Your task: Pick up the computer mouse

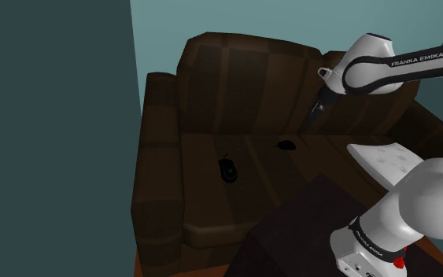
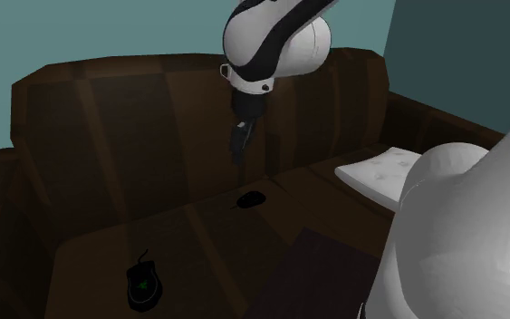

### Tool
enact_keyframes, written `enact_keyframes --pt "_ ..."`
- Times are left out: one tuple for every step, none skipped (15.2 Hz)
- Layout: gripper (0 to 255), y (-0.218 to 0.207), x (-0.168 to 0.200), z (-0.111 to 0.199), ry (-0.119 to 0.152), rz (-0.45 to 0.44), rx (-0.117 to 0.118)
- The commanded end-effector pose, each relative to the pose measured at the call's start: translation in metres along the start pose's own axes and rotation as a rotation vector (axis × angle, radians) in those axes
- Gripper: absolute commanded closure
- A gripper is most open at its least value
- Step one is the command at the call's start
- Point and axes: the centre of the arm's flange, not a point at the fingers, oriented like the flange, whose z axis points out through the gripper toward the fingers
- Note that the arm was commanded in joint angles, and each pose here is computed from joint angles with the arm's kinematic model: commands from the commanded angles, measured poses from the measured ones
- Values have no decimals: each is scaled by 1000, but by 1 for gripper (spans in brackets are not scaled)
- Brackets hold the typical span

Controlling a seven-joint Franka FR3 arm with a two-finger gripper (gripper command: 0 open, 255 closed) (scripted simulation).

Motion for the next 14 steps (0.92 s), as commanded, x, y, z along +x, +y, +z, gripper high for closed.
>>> enact_keyframes --pt "0 15 0 24 -5 -43 -4" --pt "0 22 -1 35 -8 -63 -4" --pt "0 29 -2 46 -11 -83 -5" --pt "0 36 -2 57 -13 -103 -5" --pt "0 43 -3 68 -16 -123 -6" --pt "0 50 -3 79 -19 -143 -6" --pt "0 57 -3 90 -22 -163 -7" --pt "0 64 -3 101 -25 -183 -7" --pt "0 71 -3 113 -27 -203 -8" --pt "0 78 -3 124 -30 -222 -8" --pt "0 85 -3 135 -33 -242 -9" --pt "0 92 -3 146 -36 -262 -9" --pt "0 99 -2 157 -39 -282 -10" --pt "0 106 -2 168 -42 -302 -11"
